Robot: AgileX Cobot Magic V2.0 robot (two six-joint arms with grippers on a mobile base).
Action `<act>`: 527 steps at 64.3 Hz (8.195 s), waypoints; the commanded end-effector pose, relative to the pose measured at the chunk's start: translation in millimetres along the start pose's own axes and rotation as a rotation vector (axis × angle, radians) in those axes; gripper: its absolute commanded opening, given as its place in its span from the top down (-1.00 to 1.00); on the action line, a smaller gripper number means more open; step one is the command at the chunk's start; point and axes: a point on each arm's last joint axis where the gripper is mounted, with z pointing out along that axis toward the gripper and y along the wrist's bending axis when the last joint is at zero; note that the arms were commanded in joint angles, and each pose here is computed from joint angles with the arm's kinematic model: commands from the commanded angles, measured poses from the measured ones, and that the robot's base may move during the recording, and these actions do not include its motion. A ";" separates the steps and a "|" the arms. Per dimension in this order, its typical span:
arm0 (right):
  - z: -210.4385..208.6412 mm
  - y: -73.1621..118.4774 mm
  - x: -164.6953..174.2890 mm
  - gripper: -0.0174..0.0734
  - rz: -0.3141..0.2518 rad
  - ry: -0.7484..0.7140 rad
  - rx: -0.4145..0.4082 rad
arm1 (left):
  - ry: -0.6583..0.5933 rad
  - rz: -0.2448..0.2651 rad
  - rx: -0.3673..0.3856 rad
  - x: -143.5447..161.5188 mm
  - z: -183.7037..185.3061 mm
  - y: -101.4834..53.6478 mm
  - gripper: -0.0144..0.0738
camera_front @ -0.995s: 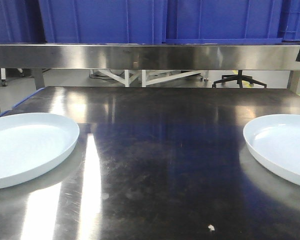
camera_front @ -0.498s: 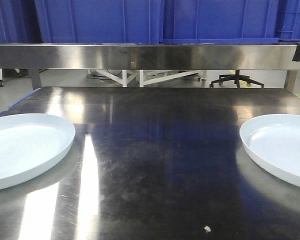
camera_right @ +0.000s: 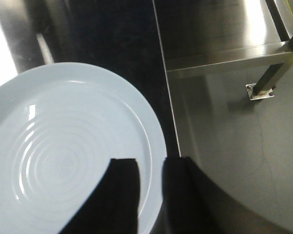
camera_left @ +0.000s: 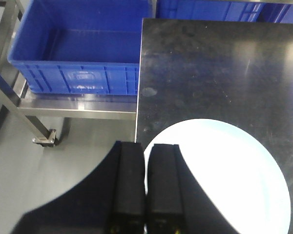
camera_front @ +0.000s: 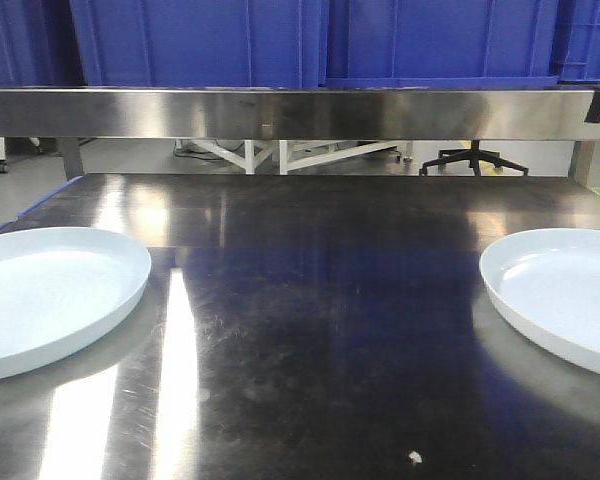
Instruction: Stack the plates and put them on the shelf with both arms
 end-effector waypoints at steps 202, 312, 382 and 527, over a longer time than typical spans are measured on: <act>-6.1 2.5 -16.6 -0.49 -0.011 -0.095 -0.017 | 0.298 -0.011 -0.055 16.1 148.7 9.3 -0.38; -6.1 2.4 -16.4 -0.49 -0.010 -0.093 -0.017 | 0.276 0.005 0.030 2.6 137.1 -21.2 0.47; -5.9 1.6 -13.9 -0.49 -0.010 -0.066 -0.007 | 0.225 0.046 0.413 2.6 169.6 -179.7 0.47; -5.7 0.1 -9.8 0.46 -0.008 -0.021 0.009 | -0.053 -0.189 0.037 104.8 17.0 7.1 0.48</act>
